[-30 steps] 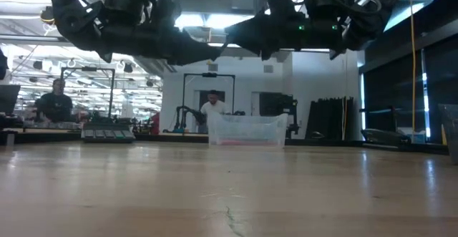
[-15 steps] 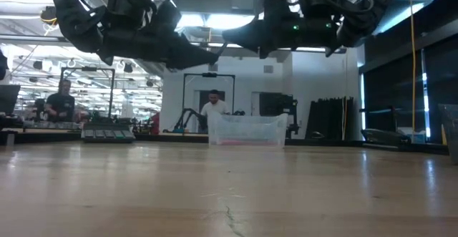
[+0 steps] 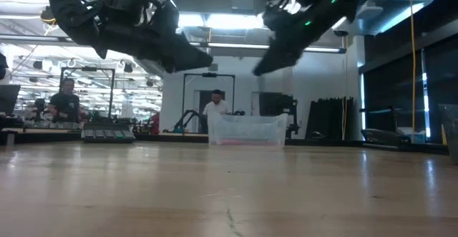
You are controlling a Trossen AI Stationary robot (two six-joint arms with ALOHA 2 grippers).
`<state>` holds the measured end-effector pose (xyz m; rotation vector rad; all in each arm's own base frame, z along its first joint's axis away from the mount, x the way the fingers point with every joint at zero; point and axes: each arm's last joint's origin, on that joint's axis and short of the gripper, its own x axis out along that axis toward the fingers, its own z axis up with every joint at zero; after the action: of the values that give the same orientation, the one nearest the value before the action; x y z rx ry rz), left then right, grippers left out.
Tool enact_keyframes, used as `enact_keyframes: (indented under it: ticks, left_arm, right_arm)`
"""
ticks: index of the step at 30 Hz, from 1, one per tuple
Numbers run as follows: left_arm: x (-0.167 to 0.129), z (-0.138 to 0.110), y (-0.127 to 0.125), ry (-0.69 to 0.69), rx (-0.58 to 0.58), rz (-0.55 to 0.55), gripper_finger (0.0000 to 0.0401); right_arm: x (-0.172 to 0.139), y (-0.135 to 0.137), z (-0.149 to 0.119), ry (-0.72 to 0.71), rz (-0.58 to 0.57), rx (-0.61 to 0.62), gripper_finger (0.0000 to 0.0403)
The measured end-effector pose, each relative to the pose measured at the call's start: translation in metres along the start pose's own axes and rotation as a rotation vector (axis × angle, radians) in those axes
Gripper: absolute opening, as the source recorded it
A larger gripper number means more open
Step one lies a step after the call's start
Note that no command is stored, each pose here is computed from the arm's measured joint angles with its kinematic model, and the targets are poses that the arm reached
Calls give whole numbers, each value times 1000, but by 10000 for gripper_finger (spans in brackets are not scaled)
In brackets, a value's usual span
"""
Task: Sort crayons/erasers/pens/pencils in bins
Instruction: Put the blue crayon into the black bin
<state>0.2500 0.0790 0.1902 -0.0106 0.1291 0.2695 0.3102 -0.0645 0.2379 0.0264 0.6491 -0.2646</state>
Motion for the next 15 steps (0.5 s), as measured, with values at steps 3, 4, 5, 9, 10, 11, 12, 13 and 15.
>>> enact_keyframes:
  ticks: [3, 4, 5, 9, 10, 11, 12, 13, 15]
  left_arm:
    - [0, -3, 2, 27, 0, 76, 156]
    - [0, -3, 3, 28, 9, 100, 156]
    - [2, -5, 3, 26, 35, 120, 156]
    - [7, -5, 6, -37, 97, 196, 155]
    - [9, -5, 6, -63, 97, 207, 155]
    - [10, -4, 6, -82, 96, 211, 155]
    - [11, -4, 6, -98, 96, 212, 154]
    - [12, -4, 6, -114, 95, 213, 154]
    - [15, -2, 8, -123, 95, 215, 154]
  right_arm:
    - [-28, 4, -1, 112, -8, 52, 41]
    - [-38, 6, -2, 125, -16, 67, 41]
    - [-49, 8, -2, 133, -26, 76, 42]
    - [-94, 14, -7, 168, 8, 190, 42]
    - [-104, 14, -12, 211, 24, 234, 43]
    - [-114, 15, -18, 265, 36, 286, 43]
    - [-123, 16, -24, 324, 43, 345, 43]
    - [-131, 17, -31, 389, 40, 404, 43]
    - [-144, 21, -44, 528, 33, 468, 43]
